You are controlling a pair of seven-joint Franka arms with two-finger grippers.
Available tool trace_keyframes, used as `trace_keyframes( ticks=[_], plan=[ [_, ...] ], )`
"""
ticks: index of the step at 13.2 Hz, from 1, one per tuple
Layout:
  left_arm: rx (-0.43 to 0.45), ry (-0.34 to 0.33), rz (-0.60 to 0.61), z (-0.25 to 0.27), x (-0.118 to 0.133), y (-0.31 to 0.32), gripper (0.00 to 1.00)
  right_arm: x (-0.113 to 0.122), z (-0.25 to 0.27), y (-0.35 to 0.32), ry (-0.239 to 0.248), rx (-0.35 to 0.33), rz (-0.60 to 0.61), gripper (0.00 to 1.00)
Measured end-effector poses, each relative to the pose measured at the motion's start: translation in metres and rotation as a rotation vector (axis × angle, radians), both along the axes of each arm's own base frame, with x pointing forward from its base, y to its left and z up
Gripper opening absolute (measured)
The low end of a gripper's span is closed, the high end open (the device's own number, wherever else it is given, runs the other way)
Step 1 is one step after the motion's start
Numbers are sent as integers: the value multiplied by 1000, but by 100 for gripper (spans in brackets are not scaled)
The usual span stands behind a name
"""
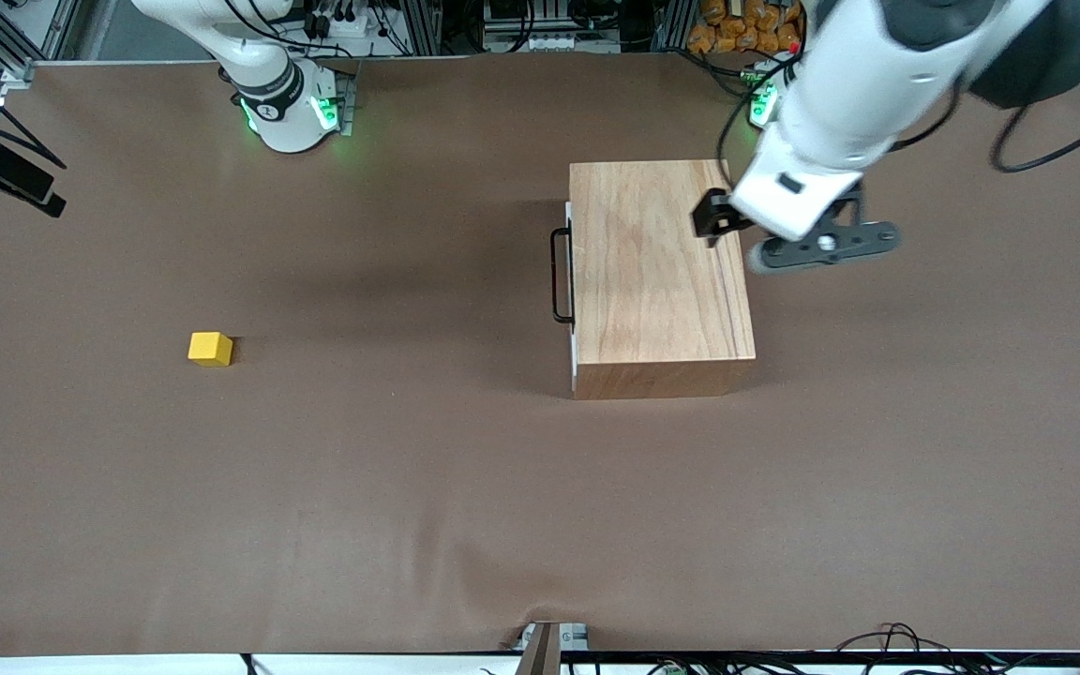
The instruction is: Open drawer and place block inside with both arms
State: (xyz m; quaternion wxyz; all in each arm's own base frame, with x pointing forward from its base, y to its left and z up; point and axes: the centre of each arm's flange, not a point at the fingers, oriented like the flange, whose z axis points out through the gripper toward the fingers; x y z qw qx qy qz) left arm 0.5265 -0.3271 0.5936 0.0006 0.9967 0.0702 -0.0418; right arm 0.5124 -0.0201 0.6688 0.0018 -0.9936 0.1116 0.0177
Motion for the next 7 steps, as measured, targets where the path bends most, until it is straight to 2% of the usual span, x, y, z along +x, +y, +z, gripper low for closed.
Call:
trace_keyframes(
  ticks=[2, 7],
  plan=[
    [6, -39, 2, -24, -7, -51, 100, 0, 0, -1, 0, 0, -1, 100],
    [165, -101, -4, -117, -50, -175, 100, 0, 0, -2, 1, 1, -4, 100]
  ],
)
